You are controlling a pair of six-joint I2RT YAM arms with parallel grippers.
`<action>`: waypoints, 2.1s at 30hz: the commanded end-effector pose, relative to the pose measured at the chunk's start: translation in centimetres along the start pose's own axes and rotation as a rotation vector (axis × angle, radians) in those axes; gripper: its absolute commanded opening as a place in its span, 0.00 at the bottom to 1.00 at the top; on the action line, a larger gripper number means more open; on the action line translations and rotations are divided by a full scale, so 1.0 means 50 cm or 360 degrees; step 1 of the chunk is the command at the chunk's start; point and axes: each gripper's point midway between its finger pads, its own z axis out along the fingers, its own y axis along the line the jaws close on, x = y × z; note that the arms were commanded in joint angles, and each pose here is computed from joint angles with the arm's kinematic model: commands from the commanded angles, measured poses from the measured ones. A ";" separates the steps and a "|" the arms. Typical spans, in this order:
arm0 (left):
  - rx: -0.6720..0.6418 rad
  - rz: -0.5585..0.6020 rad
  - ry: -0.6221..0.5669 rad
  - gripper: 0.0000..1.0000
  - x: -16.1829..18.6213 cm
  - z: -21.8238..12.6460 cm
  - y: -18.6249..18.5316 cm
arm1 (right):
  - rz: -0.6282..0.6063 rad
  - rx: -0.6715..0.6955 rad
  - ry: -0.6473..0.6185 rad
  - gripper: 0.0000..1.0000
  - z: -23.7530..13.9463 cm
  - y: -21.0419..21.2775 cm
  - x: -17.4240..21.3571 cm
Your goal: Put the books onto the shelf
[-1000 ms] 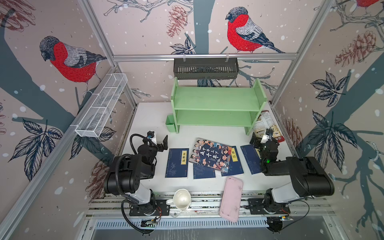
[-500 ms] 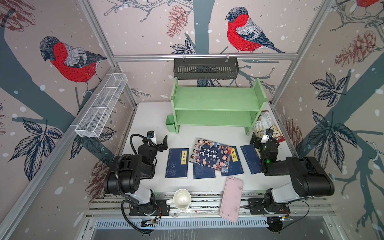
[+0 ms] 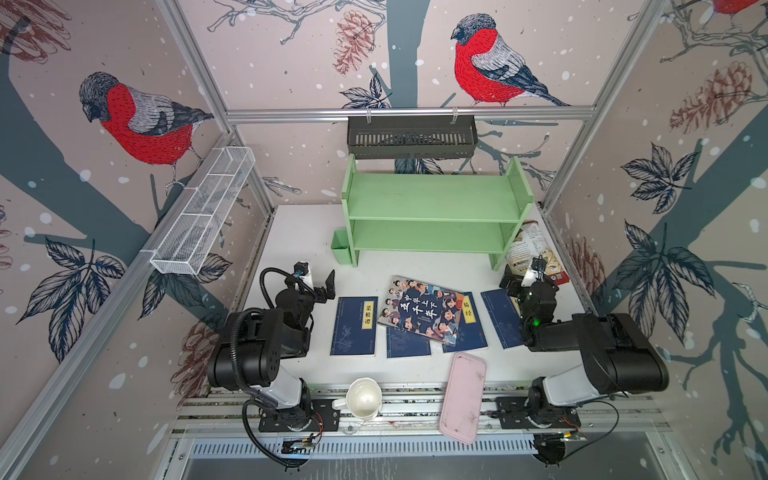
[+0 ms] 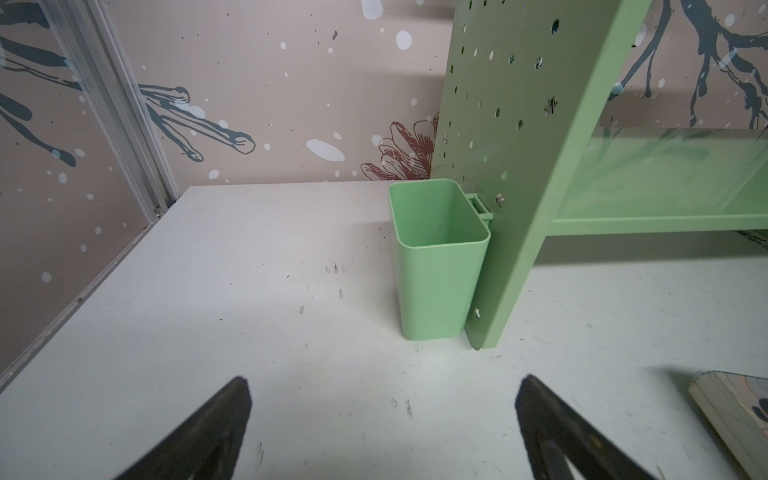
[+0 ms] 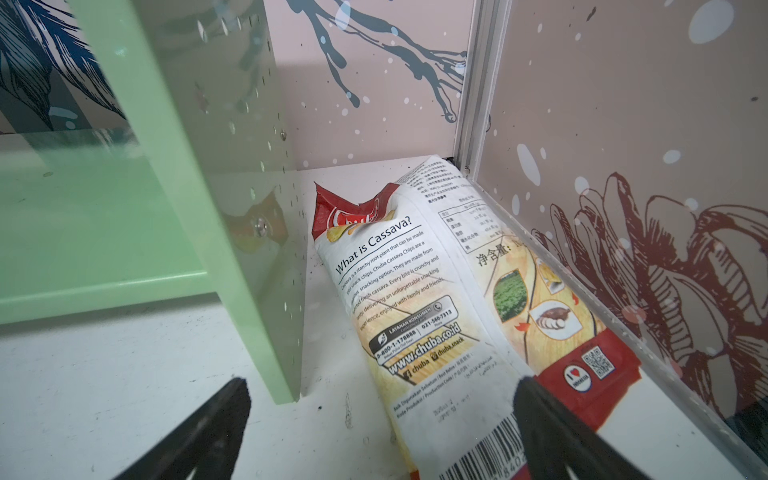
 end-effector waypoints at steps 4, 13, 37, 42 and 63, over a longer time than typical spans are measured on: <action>-0.0003 0.0019 -0.0079 0.99 -0.026 0.001 0.002 | -0.0002 0.0016 -0.0065 1.00 0.001 -0.004 -0.021; -0.0011 0.0020 -0.0079 0.99 -0.027 0.001 0.003 | 0.0002 0.0014 -0.0064 1.00 0.001 -0.005 -0.021; 0.0175 -0.0031 0.0377 0.98 -0.093 0.008 -0.039 | 0.0225 0.0164 0.0398 1.00 -0.120 0.072 -0.085; 0.0347 -0.0031 0.0611 0.98 -0.110 -0.016 -0.092 | 0.0263 -0.0199 0.0531 1.00 -0.185 0.188 -0.091; 0.1142 0.0018 0.0657 0.97 -0.140 -0.116 -0.379 | 0.0528 -0.0934 0.1222 0.98 -0.266 0.388 0.082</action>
